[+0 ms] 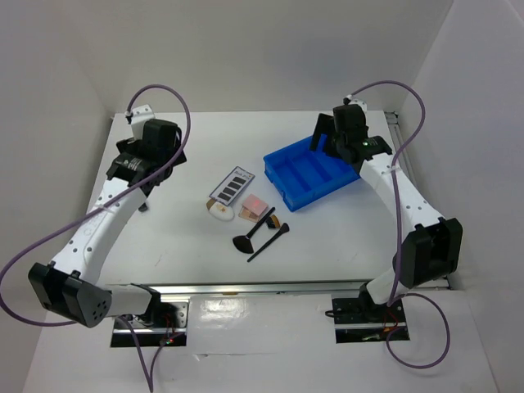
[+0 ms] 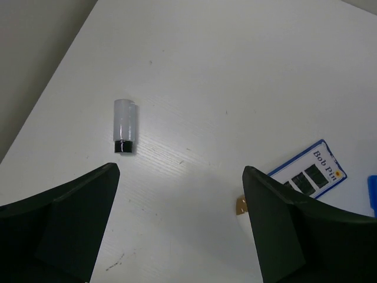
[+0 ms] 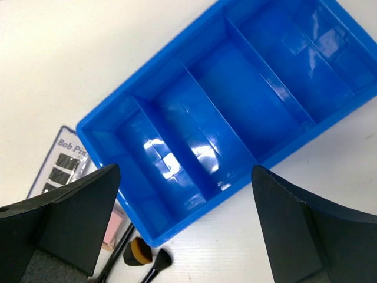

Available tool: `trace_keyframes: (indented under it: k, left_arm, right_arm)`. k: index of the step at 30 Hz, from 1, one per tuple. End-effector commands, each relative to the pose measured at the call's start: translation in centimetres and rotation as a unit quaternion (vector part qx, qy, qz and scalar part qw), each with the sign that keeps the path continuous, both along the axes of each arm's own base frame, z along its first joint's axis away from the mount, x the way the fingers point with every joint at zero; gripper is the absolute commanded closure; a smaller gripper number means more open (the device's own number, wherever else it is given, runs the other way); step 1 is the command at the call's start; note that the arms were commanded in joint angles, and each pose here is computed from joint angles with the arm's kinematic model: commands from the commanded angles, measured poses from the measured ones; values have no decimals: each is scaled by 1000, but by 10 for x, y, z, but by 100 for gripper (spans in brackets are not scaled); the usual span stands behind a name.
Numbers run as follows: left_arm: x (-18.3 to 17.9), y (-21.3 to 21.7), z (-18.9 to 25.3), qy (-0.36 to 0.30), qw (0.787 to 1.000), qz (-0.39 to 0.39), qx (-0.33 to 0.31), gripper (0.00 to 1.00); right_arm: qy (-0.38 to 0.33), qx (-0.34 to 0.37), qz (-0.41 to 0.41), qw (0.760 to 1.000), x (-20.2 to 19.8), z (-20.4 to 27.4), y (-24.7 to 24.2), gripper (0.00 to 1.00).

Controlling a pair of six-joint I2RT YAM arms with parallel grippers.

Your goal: Organize the makeup

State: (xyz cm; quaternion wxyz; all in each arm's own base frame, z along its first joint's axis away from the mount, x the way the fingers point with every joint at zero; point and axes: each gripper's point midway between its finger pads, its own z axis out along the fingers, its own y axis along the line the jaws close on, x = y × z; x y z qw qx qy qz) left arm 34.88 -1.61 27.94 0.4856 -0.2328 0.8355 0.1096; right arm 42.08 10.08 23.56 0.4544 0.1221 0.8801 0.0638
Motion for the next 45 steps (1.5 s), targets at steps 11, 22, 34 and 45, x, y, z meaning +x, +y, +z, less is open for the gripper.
trace_keyframes:
  k: [11,22,34,45]
  left_arm:
    - [7,-30,13,-88,988,-122,-19,0]
    - [9,-38,-3,-49,980,-191,27,0]
    - [4,-45,-4,-44,984,-171,3,0]
    - [7,-58,-21,1,983,-182,-7,0]
  right_arm:
    - [11,-12,145,989,-17,2,56,0]
    - [24,38,337,941,-94,-23,183,8]
    - [120,-54,360,924,-171,-109,198,2]
    - [156,-98,312,932,-160,-165,176,0]
